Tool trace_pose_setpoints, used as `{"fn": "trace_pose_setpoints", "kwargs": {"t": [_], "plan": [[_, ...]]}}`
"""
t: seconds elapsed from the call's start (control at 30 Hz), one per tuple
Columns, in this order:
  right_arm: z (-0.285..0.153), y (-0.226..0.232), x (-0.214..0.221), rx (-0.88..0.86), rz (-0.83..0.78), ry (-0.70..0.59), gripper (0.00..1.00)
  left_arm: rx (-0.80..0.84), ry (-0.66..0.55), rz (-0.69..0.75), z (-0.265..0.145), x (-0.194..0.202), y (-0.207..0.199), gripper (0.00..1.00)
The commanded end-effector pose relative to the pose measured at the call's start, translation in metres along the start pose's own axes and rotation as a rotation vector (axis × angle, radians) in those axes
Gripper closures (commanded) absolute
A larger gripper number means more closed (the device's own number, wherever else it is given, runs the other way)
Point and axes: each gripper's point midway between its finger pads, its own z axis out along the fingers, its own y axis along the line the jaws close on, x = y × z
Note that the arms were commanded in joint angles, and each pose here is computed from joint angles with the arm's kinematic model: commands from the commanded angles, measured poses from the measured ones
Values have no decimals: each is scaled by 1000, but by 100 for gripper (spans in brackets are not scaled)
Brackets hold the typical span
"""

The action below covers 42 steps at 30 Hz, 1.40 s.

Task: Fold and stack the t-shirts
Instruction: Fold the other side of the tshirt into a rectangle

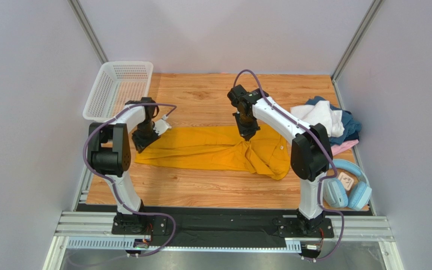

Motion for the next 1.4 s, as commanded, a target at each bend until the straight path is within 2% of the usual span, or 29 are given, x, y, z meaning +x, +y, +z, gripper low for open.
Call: {"fn": "trace_pose_setpoints", "kwargs": {"t": [0.0, 0.03, 0.1, 0.23, 0.33, 0.4, 0.43, 0.5, 0.53, 0.6, 0.63, 0.73, 0.9, 1.07, 1.17, 1.3, 1.37], "plan": [[4, -5, -18, 23, -1, -41, 100, -78, 18, -8, -5, 12, 21, 50], [4, -6, -20, 27, 0, -44, 100, -86, 26, -4, -6, 16, 22, 32], [6, -7, -22, 28, 6, -43, 100, -118, 12, -8, -14, 18, 27, 26], [10, -9, -27, 32, 11, -45, 100, -207, -28, -20, -47, 20, 40, 23], [15, -12, -30, 40, 11, -38, 100, -245, -119, -44, -88, 16, 44, 23], [19, -19, -35, 74, 17, -43, 100, -210, -168, -53, -109, 18, 32, 22], [22, -20, -36, 76, 21, -41, 100, -172, -237, -59, -120, 8, 25, 21], [28, -21, -39, 65, 38, -30, 100, -103, -265, -40, -125, 5, 2, 21], [30, -21, -43, 61, 44, -38, 100, -46, -266, -5, -116, -2, -19, 21], [35, -21, -46, 57, 52, -31, 100, -35, -247, 35, -97, -7, -34, 21], [37, -21, -46, 57, 55, -29, 100, -13, -171, 72, -71, 2, -52, 21], [38, -22, -46, 51, 56, -28, 100, -21, -103, 83, -30, 12, -61, 22], [35, -21, -46, 33, 61, -38, 100, -42, -64, 80, 9, 22, -64, 25], [33, -18, -45, 1, 65, -36, 100, -60, -65, 61, 10, 15, -52, 27], [30, -18, -44, -4, 64, -44, 100, -52, -91, 49, -7, 9, -49, 28], [33, -18, -41, -2, 66, -36, 100, -66, -234, 11, -34, -18, -41, 28], [32, -17, -41, -9, 67, -39, 100, -126, -300, -10, -38, -29, -30, 28]]}}
